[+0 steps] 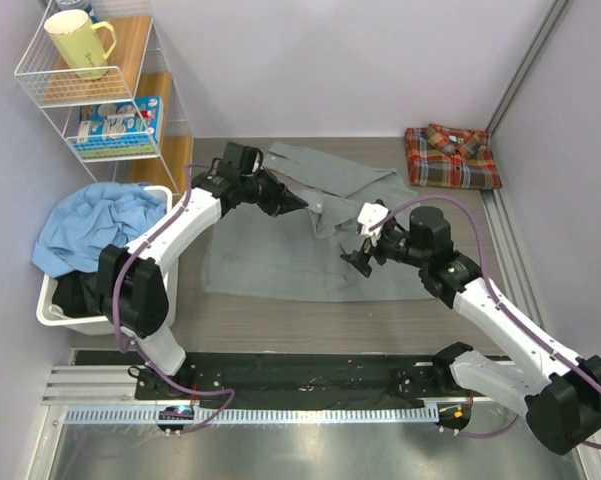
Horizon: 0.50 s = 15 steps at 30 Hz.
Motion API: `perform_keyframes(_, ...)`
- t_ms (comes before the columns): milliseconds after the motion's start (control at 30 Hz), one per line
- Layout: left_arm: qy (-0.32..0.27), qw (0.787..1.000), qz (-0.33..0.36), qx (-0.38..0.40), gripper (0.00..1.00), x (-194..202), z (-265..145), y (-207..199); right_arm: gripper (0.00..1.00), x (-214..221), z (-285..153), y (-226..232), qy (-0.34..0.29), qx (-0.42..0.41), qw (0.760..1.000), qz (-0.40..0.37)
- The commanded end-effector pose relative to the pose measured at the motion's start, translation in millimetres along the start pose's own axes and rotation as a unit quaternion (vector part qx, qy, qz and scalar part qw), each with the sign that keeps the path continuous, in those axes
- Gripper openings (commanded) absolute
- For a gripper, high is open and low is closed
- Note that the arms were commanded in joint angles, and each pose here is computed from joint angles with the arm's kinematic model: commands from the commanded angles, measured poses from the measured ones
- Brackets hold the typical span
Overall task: Fold and stack the long sleeve shirts
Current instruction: Fold the shirt
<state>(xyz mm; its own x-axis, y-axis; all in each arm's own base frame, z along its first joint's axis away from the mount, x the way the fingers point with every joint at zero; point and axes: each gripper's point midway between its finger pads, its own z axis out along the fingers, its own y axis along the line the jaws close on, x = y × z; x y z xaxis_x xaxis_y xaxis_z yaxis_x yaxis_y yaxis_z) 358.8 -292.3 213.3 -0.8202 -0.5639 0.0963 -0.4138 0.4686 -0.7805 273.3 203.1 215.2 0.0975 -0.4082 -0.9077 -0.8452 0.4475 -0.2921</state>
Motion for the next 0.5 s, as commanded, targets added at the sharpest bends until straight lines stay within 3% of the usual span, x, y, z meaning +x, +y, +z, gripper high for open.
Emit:
perform_keyframes(0, -0.006, 0.997, -0.041, 0.059, 0.0, -2.6, -14.1, -54.3, 0.94, -11.1, 21.3, 6.3, -0.019, 0.037, 0.999, -0.003)
perform_keyframes(133, -0.001, 0.997, -0.055, 0.056, 0.0, -3.3, -11.0, -52.9, 0.92, -20.7, 55.1, 10.6, -0.022, 0.043, 0.999, 0.001)
perform_keyframes(300, 0.005, 0.997, -0.058, 0.059, 0.0, 2.4, -15.2, -50.4, 0.9, -23.7, 84.2, -27.3, -0.027, 0.122, 0.992, 0.033)
perform_keyframes(400, 0.008, 0.997, -0.059, 0.058, 0.0, 5.5, -17.2, -46.0, 0.84, -30.8, 91.9, -42.6, -0.034, 0.152, 0.987, 0.048)
perform_keyframes(467, 0.011, 0.997, -0.061, 0.055, 0.0, 6.9, -15.9, -41.4, 0.69, -38.3, 92.9, -47.7, -0.047, 0.161, 0.984, 0.053)
